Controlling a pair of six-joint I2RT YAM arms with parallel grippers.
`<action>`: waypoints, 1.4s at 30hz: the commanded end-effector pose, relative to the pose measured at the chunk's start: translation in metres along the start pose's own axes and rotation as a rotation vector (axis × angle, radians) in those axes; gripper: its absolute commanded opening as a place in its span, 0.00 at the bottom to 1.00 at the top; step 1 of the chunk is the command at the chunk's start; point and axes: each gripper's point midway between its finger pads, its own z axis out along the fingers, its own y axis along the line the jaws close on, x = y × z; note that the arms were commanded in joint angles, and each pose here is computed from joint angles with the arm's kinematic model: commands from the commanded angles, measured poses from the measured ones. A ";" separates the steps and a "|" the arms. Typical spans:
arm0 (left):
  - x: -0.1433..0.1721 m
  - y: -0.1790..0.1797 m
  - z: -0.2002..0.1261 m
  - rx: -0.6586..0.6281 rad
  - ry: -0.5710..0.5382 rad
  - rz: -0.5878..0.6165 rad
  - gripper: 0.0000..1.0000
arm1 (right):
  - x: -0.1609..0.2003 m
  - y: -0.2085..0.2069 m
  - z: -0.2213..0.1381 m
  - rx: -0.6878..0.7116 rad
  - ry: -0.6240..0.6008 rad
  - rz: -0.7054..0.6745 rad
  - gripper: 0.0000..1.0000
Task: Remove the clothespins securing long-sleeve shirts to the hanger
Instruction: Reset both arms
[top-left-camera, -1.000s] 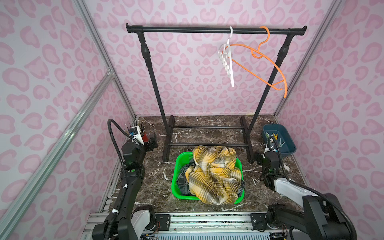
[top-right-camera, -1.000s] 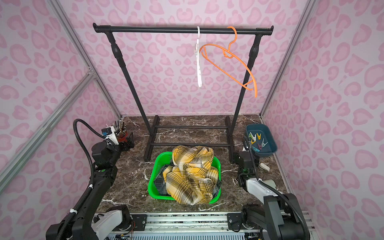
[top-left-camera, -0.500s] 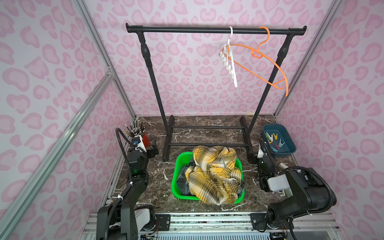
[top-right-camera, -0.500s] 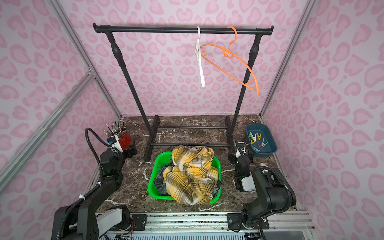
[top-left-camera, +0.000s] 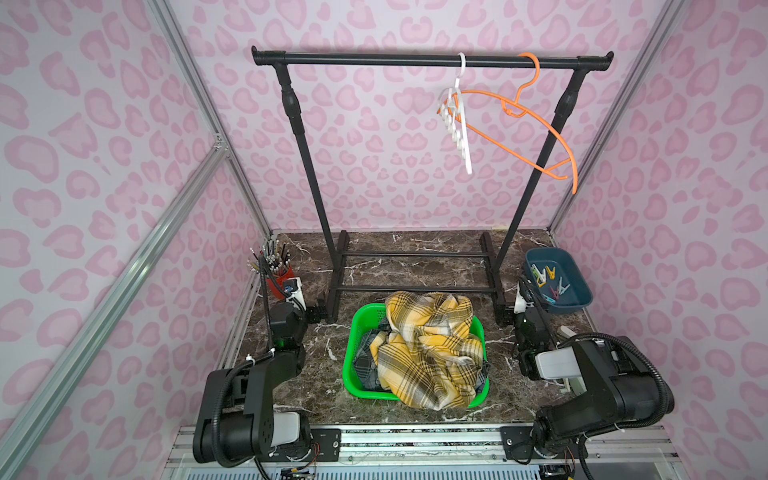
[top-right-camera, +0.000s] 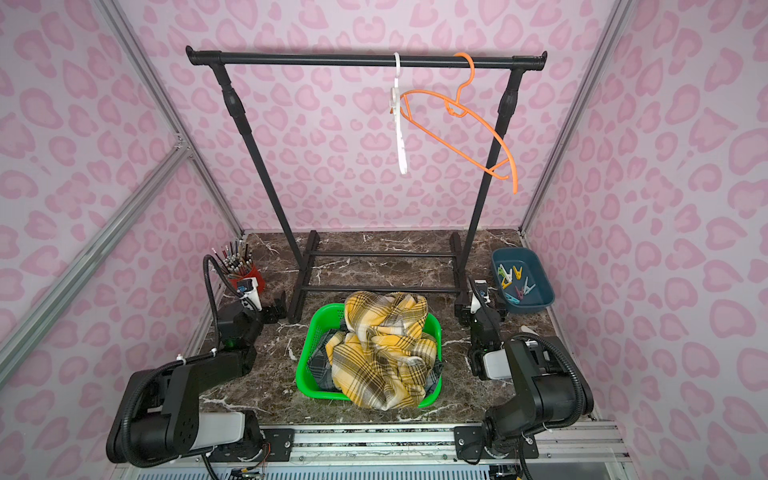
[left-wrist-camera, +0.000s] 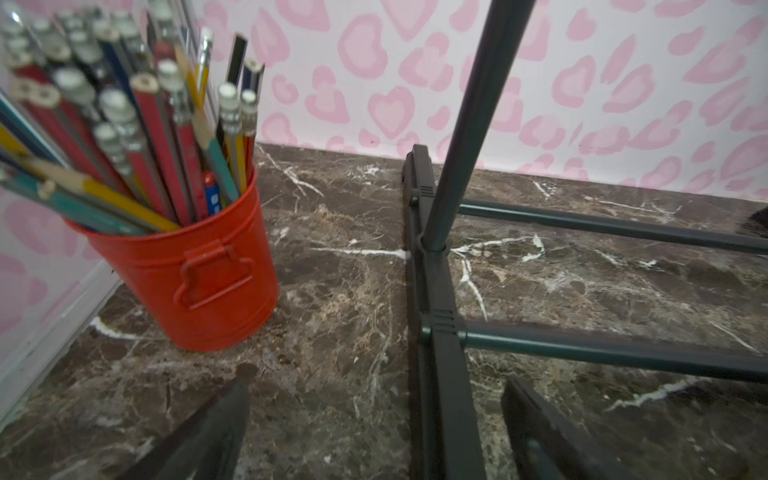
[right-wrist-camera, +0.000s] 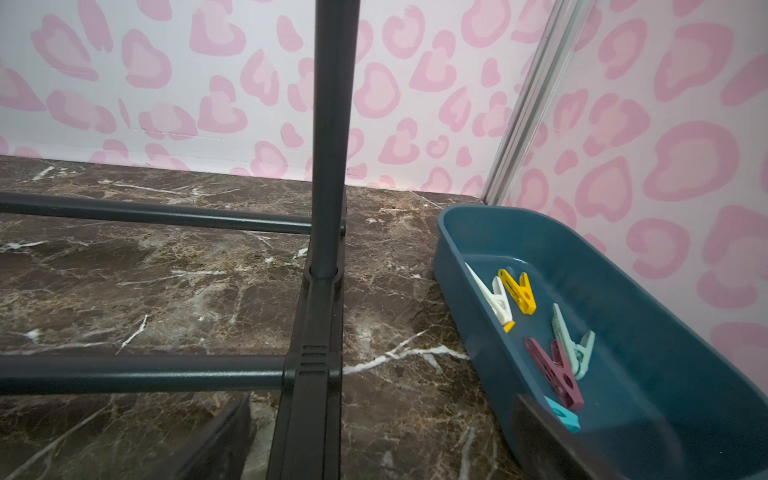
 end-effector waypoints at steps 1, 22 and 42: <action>-0.013 -0.002 0.004 0.010 -0.094 0.031 0.97 | 0.000 0.000 0.003 -0.001 0.005 0.010 1.00; -0.009 -0.003 0.010 -0.037 -0.067 0.060 0.97 | 0.001 -0.004 0.010 -0.007 0.038 0.039 1.00; -0.009 -0.003 0.009 -0.041 -0.067 0.060 0.97 | 0.003 -0.009 0.020 -0.021 0.056 0.072 1.00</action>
